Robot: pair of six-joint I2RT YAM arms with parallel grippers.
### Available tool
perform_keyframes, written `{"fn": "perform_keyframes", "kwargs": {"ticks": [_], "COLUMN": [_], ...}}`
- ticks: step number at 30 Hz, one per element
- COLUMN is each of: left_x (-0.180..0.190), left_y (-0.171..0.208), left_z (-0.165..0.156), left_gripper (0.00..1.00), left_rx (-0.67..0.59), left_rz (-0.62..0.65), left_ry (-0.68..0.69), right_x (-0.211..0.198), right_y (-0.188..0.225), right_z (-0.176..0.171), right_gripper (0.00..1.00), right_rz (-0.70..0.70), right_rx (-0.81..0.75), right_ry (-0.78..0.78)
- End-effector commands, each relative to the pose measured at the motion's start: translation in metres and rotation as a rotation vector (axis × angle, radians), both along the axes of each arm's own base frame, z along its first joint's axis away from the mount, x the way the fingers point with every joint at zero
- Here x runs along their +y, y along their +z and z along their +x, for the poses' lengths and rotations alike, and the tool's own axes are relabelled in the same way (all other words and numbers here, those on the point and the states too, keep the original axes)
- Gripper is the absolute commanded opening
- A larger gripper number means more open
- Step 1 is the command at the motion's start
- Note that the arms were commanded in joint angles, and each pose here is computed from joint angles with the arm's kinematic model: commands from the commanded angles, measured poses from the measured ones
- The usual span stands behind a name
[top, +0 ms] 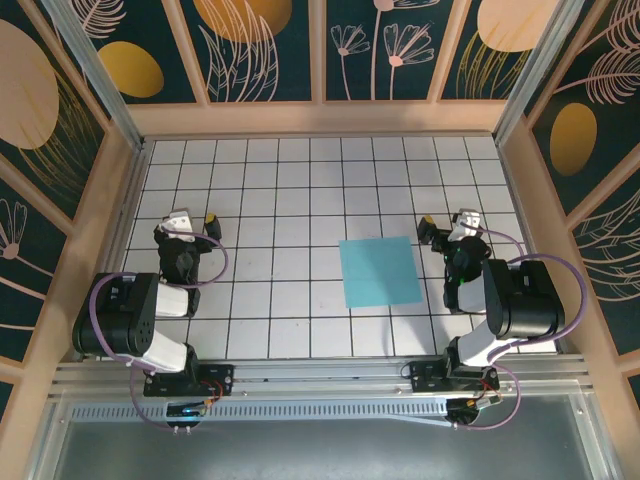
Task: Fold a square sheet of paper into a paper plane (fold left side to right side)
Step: Move the square sheet of paper to the center of the table.
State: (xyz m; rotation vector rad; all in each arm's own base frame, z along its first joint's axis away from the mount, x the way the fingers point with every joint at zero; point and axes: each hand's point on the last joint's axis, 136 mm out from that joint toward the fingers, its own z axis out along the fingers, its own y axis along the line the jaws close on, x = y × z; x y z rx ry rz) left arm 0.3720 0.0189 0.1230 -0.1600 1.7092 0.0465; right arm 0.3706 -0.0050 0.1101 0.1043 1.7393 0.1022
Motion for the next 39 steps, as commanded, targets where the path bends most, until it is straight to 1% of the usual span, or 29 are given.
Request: {"fn": "perform_keyframes", "kwargs": {"ticks": [1,34,36,39], "left_x": [0.000,0.001,0.002,0.002], "left_y": [0.012,0.013,0.016,0.028], "left_z": [0.005,0.005,0.007,0.015], "left_gripper": [0.99,0.99,0.99,0.99], "left_rx": [-0.049,-0.051,-0.050,-0.012], "left_rz": [0.006,0.004,0.001,0.002], "left_ry": [-0.008,-0.007,0.003,0.004], "right_x": [-0.005,-0.005,-0.006,-0.009], "right_y": [0.017,0.017,0.019,0.026], "right_z": [0.006,0.005,0.006,0.018], "right_gripper": [0.99,0.99,0.99,0.99], "right_rz": [-0.018,-0.014,-0.012,-0.006], "right_rx": [-0.068,-0.068,-0.070,-0.022], "right_ry": [-0.024,-0.021,-0.024,-0.039]}}
